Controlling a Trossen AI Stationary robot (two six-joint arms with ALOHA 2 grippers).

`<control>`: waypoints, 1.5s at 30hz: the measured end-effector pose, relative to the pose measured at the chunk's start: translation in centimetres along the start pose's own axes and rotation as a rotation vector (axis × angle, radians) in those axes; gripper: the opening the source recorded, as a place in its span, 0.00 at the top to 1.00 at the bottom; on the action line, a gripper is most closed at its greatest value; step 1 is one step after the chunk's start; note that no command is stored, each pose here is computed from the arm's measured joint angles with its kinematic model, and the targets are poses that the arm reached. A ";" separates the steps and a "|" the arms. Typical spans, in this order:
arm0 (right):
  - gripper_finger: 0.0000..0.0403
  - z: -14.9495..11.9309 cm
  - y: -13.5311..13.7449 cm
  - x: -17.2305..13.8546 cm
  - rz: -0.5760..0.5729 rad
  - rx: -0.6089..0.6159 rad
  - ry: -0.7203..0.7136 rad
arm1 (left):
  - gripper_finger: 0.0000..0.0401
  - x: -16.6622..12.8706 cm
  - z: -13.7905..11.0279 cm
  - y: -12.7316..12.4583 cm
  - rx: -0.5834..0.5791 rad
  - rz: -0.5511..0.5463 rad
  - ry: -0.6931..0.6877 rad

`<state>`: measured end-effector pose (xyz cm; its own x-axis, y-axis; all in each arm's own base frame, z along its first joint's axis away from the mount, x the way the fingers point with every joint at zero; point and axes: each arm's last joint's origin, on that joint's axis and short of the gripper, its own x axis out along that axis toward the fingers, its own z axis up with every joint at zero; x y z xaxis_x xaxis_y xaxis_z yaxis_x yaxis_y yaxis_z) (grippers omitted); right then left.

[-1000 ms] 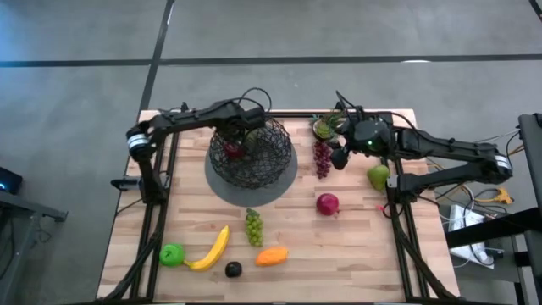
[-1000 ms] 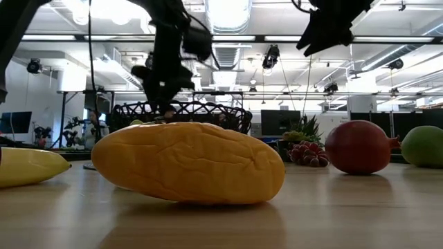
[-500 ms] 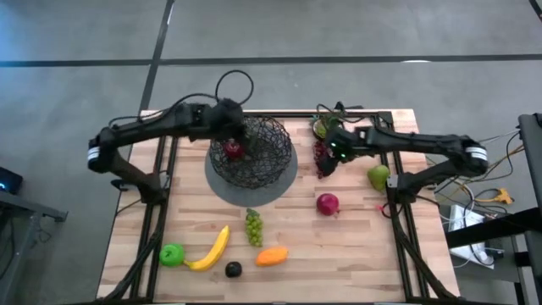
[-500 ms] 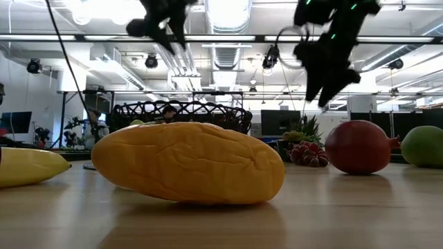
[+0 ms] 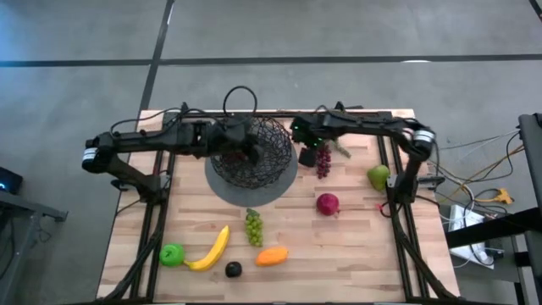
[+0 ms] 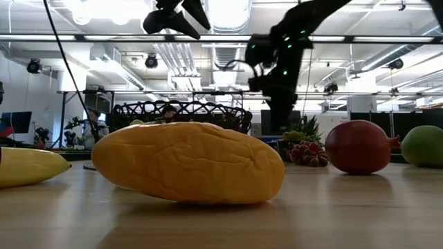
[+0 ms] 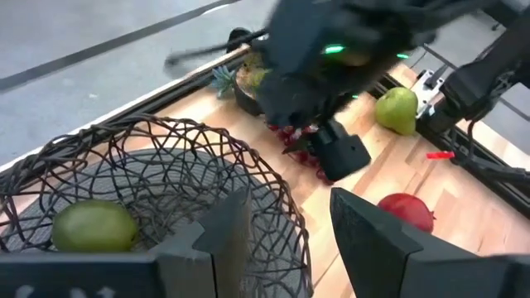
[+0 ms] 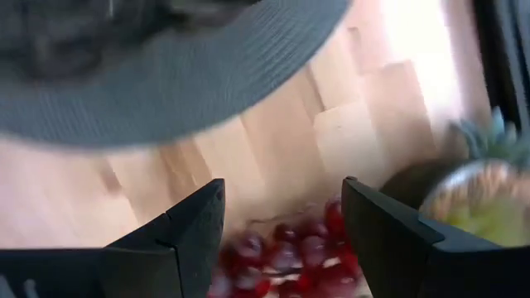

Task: Build produce basket
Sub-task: Put the red grapes into the black wire basket

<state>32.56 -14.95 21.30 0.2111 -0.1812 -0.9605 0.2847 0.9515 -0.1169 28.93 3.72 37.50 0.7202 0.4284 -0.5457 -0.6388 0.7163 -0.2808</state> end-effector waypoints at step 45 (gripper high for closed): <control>0.97 -0.9 -3.3 -2.9 0.176 -0.396 -0.012 | 0.62 -0.2 0.2 -0.1 -0.019 -0.034 -0.043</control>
<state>30.19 -17.36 24.23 0.2360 -0.0084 -0.9717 -0.1371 0.9897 -0.0419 28.89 3.64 37.84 0.7520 0.4278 -0.5014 -0.6187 0.7205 -0.3132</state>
